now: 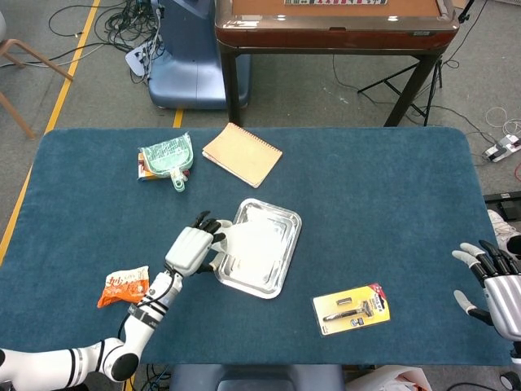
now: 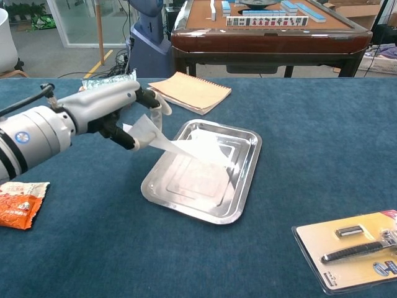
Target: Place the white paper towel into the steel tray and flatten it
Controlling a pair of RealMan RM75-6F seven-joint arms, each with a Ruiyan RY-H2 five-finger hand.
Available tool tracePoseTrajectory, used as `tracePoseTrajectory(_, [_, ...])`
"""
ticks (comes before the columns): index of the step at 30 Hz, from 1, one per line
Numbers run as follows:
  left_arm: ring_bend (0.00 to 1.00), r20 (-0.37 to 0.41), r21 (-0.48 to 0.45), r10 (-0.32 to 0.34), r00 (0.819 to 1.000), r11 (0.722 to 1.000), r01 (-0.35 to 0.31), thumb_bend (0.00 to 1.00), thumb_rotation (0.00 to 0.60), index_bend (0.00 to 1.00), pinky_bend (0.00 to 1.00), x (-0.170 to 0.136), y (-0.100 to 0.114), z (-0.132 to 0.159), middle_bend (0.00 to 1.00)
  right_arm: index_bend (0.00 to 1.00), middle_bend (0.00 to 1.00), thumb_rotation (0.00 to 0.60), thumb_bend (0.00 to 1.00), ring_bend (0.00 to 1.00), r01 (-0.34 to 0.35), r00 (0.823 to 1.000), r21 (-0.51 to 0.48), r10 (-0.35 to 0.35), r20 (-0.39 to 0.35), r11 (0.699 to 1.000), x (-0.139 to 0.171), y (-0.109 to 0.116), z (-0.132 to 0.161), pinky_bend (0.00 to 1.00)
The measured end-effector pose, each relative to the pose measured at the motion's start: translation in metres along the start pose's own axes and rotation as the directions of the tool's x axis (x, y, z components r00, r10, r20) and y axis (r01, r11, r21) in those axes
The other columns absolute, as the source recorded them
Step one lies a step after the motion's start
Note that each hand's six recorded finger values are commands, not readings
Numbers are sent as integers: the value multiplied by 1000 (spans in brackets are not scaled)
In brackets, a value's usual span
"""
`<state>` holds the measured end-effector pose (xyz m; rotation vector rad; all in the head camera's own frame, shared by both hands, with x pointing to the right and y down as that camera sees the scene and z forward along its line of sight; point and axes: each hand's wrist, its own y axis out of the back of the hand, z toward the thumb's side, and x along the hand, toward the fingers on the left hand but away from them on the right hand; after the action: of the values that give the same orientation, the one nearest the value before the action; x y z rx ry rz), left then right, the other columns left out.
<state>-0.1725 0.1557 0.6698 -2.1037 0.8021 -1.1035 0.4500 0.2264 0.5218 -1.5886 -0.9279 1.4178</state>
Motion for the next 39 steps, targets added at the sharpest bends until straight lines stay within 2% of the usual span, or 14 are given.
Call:
tracePoseTrajectory(7, [187,33,36,-42,999,998,41,450,600,584,44,-3,-20,25,228,248,198,600,261,82,-5,1000,-3,5,1,1000,0,-2,-1,184])
tracePoseTrajectory(12, [186,20,91,-53,998,995,51,450,600,578,44,1,-27,32,228,248,198,600,261,82,-6,1000,-3,6,4,1000,0,-2,-2,184])
tracePoseTrajectory(19, [186,-54,176,-32,998,984,41,454,600,576,44,10,-34,29,228,248,198,600,261,82,-9,1000,-6,9,6,1000,1,-3,-4,184])
tracePoseTrajectory(23, [182,-92,251,-6,996,968,29,459,600,574,44,13,-33,21,228,248,198,600,261,81,-9,1000,-7,9,5,1000,1,-3,-4,185])
tracePoseTrajectory(30, [176,-157,360,-22,987,930,78,469,600,575,43,7,-33,10,228,248,198,600,261,82,-10,1000,-8,10,-3,1000,0,-4,-3,184])
tracePoseTrajectory(34, [176,-160,320,-79,984,939,127,461,600,567,44,-1,-35,18,228,248,198,600,261,82,-15,1000,-9,15,-5,1000,0,-5,-2,184])
tracePoseTrajectory(39, [171,-109,264,-134,985,951,159,460,600,541,43,-6,-36,34,228,248,198,600,261,81,-10,1000,-8,10,-2,1000,0,-4,-2,184])
